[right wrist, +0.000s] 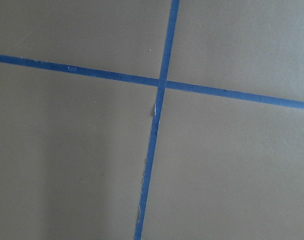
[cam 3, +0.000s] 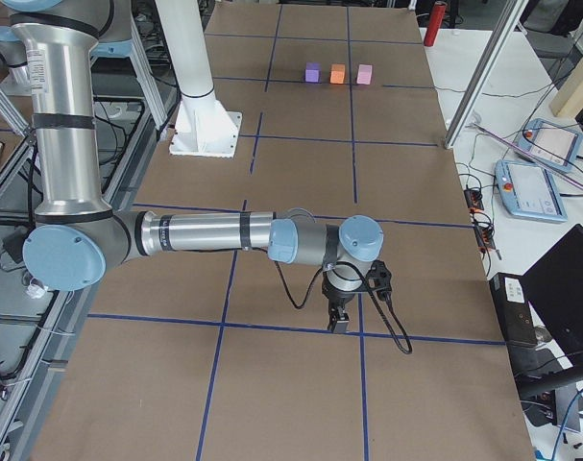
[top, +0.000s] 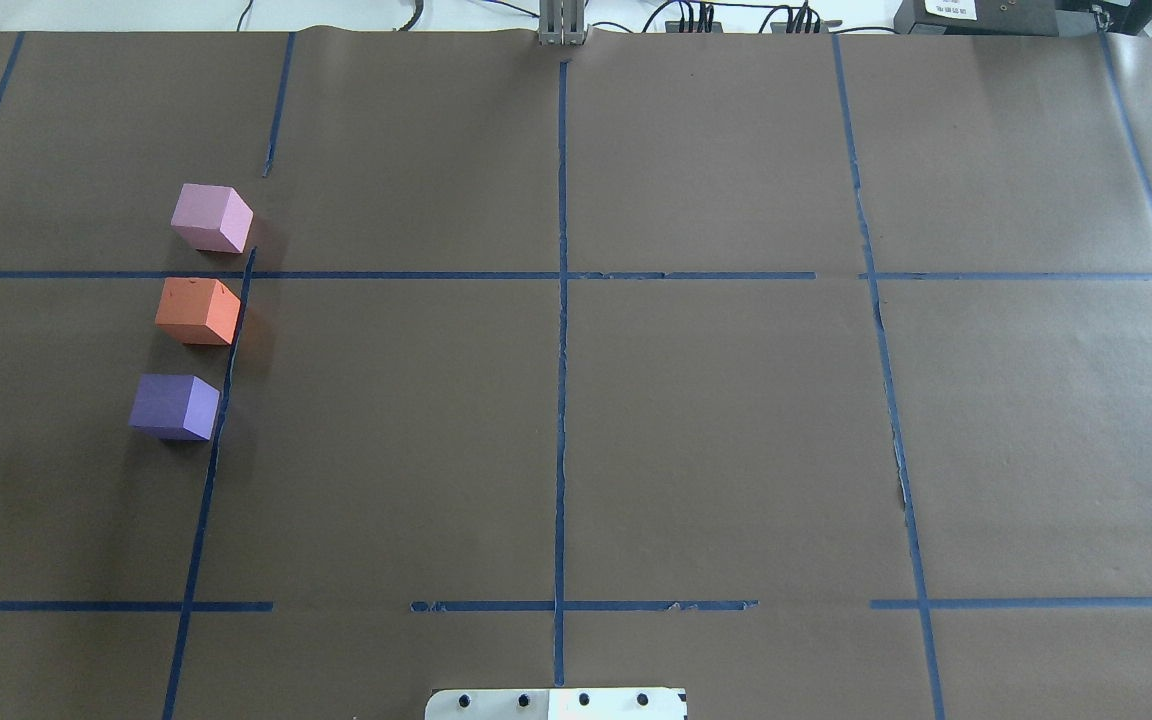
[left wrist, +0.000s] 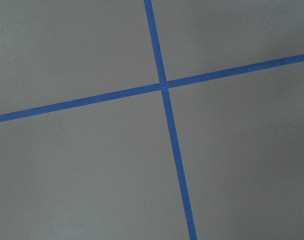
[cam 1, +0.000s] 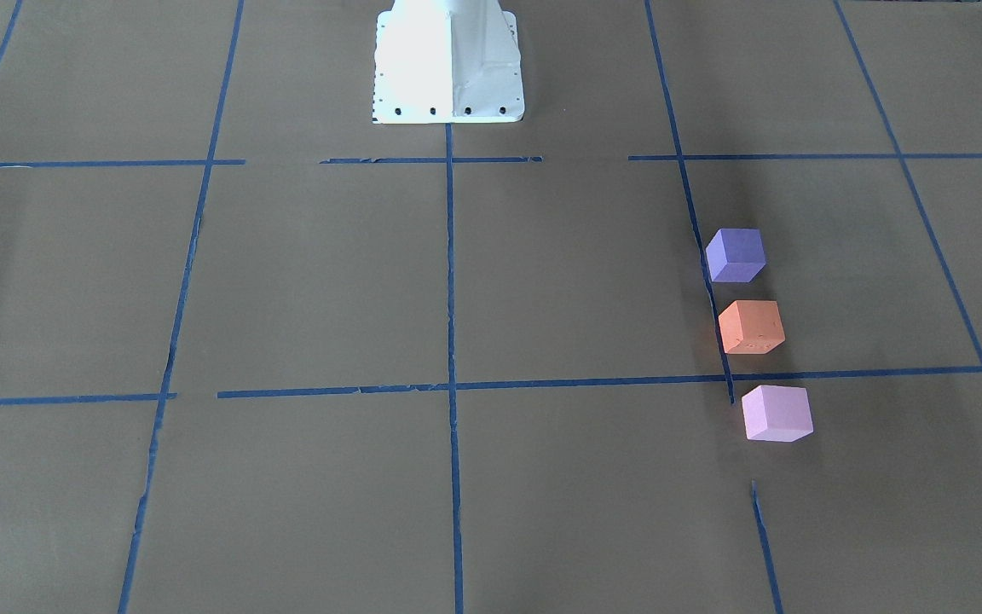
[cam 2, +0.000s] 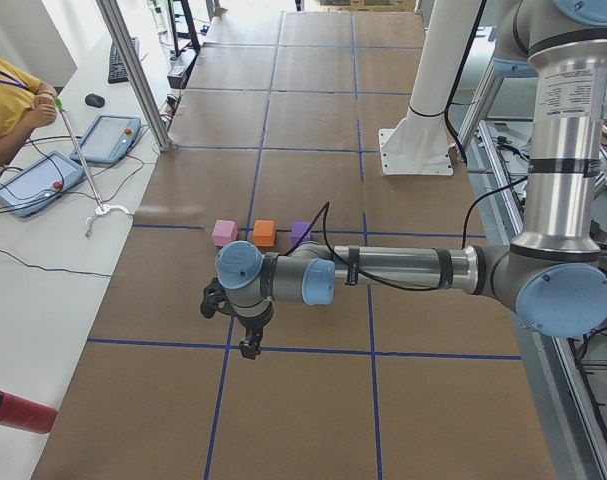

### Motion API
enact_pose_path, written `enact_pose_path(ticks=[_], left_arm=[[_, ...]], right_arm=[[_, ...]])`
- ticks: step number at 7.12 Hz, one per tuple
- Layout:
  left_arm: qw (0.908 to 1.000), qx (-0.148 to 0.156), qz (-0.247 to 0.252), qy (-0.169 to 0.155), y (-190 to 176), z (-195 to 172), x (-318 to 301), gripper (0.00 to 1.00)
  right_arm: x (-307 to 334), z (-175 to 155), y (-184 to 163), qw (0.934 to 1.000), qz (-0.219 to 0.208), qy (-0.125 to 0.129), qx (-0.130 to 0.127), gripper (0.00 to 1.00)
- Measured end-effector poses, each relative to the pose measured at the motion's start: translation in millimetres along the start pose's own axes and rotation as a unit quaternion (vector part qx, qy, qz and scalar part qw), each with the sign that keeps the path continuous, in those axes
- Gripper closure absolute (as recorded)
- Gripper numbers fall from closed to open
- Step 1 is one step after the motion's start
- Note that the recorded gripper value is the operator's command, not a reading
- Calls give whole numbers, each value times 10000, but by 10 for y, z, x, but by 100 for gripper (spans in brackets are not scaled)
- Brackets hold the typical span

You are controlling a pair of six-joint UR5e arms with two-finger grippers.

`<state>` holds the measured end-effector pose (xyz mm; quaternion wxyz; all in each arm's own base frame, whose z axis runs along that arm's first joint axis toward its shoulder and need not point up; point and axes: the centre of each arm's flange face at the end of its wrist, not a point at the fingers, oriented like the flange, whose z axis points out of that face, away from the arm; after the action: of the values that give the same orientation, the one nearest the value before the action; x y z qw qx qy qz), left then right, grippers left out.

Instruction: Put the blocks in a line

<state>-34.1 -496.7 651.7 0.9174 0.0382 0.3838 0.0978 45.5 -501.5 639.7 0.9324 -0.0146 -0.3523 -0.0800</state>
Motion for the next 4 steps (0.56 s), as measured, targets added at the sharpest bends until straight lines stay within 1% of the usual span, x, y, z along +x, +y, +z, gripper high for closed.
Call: enact_pose_path(ticks=[4], left_arm=[[10000, 29, 14, -1, -32, -24, 21, 0]], right_arm=[[1, -1, 0, 10000, 1, 0, 1, 0]])
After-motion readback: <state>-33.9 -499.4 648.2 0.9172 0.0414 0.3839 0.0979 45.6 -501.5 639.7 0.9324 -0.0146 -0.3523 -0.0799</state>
